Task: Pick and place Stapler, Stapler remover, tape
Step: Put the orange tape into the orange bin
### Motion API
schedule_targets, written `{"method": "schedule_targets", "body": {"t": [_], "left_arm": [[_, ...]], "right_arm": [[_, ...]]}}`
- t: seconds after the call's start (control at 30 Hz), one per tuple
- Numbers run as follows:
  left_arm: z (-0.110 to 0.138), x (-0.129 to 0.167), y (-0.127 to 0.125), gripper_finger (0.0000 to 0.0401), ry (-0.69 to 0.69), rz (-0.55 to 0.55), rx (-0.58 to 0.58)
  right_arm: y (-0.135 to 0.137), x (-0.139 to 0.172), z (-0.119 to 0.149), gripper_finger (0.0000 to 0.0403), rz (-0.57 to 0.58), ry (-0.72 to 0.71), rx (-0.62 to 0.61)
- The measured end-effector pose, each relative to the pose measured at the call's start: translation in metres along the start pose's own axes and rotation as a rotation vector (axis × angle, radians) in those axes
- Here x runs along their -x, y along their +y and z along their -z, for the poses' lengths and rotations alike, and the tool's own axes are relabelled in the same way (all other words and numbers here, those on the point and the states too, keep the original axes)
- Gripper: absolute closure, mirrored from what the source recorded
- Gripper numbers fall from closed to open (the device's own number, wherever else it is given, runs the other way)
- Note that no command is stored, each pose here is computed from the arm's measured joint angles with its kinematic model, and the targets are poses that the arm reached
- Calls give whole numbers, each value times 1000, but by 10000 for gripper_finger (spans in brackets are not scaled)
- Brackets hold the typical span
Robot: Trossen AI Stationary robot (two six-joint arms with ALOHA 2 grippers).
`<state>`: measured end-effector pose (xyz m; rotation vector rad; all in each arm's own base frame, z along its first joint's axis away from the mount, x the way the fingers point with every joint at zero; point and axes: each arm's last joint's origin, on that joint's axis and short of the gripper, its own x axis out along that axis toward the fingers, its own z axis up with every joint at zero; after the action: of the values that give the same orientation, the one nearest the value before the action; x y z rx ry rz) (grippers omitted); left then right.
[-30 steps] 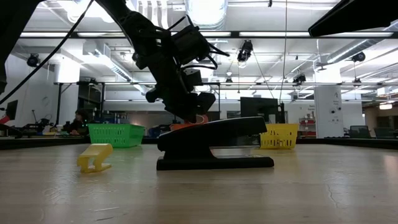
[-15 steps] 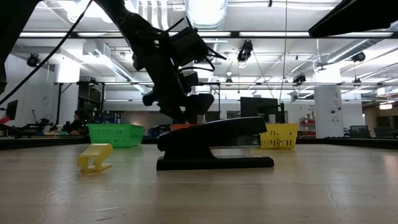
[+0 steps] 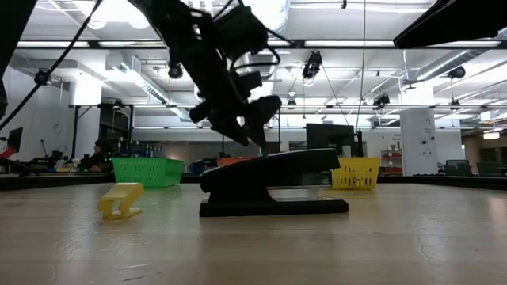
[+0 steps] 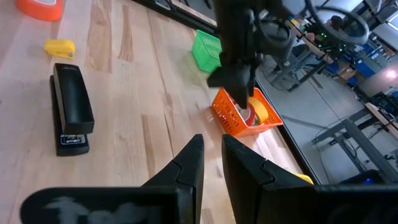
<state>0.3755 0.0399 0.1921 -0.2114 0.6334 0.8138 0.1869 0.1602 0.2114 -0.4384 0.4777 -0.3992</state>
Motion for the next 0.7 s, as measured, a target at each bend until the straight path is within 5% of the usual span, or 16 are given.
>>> {"method": "schedule_targets", "body": {"t": [0.7], "left_arm": [[47,83,-43,187,187,205,-289]], "right_arm": [[0,0,1,351,-1,1,0]]}}
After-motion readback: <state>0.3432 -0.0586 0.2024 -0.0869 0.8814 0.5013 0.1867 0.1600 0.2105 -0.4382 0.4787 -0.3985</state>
